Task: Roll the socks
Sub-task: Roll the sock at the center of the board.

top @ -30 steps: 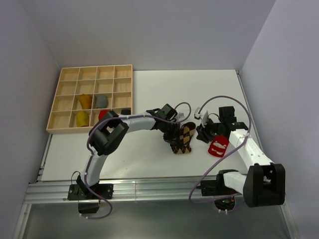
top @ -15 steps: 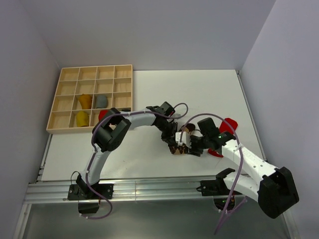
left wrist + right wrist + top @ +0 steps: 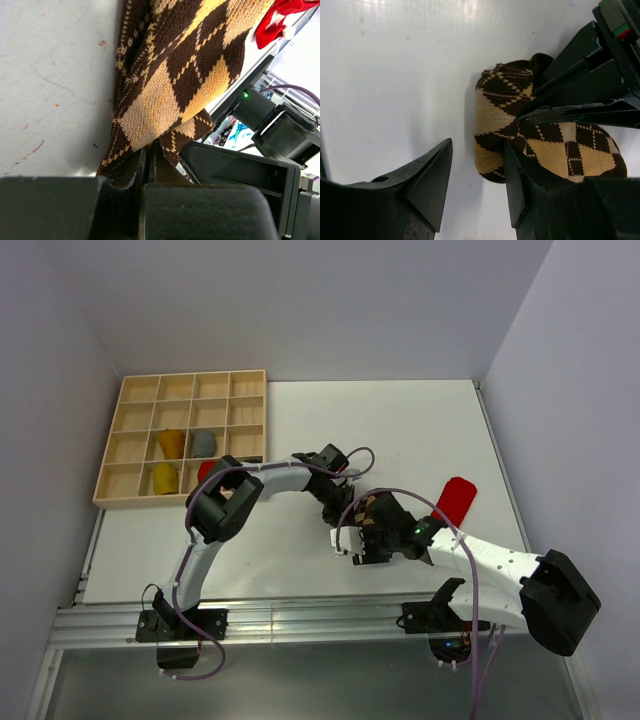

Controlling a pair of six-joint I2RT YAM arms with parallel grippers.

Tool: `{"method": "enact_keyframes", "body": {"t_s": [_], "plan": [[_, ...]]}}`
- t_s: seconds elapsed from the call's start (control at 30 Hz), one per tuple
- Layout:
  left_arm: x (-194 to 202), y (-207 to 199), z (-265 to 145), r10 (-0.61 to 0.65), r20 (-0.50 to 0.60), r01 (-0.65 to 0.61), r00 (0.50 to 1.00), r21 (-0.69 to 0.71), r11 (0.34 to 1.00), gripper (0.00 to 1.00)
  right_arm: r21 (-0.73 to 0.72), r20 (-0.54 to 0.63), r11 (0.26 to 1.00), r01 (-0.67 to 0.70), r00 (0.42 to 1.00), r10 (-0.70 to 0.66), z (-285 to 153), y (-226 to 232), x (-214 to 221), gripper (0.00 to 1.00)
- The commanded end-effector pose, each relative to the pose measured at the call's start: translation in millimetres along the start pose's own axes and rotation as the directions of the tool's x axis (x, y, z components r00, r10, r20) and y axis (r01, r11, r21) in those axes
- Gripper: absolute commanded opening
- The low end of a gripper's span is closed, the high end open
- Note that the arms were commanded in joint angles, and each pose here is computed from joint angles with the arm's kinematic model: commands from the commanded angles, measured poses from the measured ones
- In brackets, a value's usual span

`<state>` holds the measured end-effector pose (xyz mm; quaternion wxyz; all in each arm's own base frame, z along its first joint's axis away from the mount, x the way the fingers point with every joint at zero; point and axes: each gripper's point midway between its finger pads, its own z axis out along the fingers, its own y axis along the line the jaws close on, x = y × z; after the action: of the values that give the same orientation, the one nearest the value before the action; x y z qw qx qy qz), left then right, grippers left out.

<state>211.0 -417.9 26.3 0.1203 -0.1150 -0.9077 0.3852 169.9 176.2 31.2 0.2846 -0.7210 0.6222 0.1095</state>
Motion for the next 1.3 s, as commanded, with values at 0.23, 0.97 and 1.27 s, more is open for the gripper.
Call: {"method": "enact_keyframes", "body": {"t_s": [0.23,0.97,1.27], "plan": [[2,12,6,-0.022,-0.013,0.022,1.0,-0.005,1.0,0.05,0.128,-0.07,0.99,-0.057,0.995,0.067,17,-28,9,0.46],[-39,-44,-44,0.065,0.324,-0.103,0.944,0.103,0.989,0.35,-0.107,-0.01,0.94,-0.323,0.946,0.324,-16,-11,28,0.15],[-80,-75,-43,0.174,0.336,-0.243,0.926,0.176,0.954,0.43,-0.125,-0.009,0.942,-0.312,0.949,0.314,-19,-10,29,0.15]]}}
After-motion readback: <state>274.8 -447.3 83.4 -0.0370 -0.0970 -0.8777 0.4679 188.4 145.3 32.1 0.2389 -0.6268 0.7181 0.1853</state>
